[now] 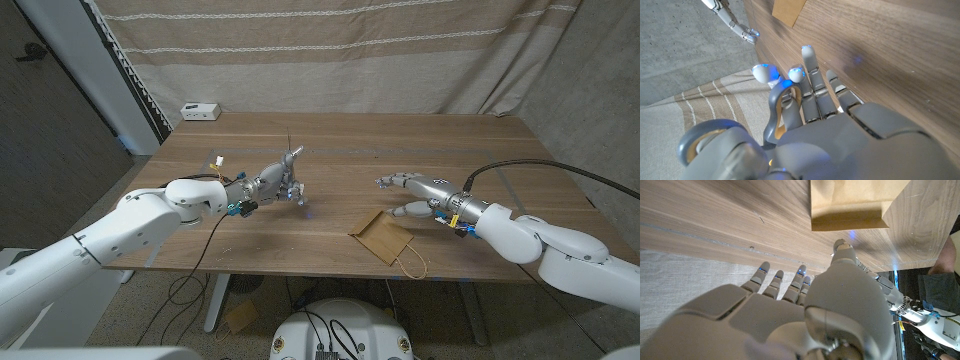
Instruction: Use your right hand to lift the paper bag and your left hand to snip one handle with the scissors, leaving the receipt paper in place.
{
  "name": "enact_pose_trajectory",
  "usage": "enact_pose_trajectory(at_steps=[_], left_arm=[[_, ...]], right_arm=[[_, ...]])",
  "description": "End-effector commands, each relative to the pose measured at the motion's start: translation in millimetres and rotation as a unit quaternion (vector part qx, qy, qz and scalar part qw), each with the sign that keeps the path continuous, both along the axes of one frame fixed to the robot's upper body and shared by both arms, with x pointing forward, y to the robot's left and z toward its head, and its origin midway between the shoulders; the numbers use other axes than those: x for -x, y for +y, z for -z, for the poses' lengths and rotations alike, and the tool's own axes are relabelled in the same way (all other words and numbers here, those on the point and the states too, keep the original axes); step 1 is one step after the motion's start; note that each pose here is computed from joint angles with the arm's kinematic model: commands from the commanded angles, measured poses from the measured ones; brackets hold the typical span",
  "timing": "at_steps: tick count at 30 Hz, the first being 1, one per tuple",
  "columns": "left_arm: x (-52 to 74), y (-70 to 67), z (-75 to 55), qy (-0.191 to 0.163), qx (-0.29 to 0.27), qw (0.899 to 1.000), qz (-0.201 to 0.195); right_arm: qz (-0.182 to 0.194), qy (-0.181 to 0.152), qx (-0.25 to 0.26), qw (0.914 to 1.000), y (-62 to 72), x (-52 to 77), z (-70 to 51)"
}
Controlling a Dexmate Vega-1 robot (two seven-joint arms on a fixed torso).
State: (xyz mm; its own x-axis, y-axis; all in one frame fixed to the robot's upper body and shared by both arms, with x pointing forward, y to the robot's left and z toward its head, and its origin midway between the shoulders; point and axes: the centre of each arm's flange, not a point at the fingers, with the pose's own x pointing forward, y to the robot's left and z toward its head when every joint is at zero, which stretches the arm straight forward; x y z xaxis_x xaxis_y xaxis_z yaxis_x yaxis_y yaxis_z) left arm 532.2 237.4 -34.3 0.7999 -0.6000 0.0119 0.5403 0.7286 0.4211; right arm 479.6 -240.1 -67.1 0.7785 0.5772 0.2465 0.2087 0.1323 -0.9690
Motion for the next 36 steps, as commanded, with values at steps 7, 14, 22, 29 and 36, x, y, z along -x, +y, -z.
enact_pose_trajectory(at_steps=[7,14,22,29,36], left_arm=[[-2.4,3.2,0.5,0.000,0.000,1.000,-0.001],[-2.4,2.9,-1.6,-0.001,0.000,1.000,-0.001],[-1.1,3.6,-2.4,-0.005,-0.003,1.000,-0.013],[-1.0,2.9,-1.7,-0.004,-0.003,1.000,-0.012],[-1.1,1.7,-2.2,-0.005,-0.005,1.000,-0.009]], right_arm=[[0.005,-0.013,0.036,0.9993,4.7,-2.1,11.3],[0.004,-0.016,0.043,0.9989,3.9,-5.6,13.5],[-0.004,-0.025,0.054,0.9982,6.6,-6.7,16.6],[-0.009,-0.030,0.062,0.9976,8.5,-6.1,19.4],[-0.009,-0.032,0.070,0.9970,11.0,-5.0,21.9]])
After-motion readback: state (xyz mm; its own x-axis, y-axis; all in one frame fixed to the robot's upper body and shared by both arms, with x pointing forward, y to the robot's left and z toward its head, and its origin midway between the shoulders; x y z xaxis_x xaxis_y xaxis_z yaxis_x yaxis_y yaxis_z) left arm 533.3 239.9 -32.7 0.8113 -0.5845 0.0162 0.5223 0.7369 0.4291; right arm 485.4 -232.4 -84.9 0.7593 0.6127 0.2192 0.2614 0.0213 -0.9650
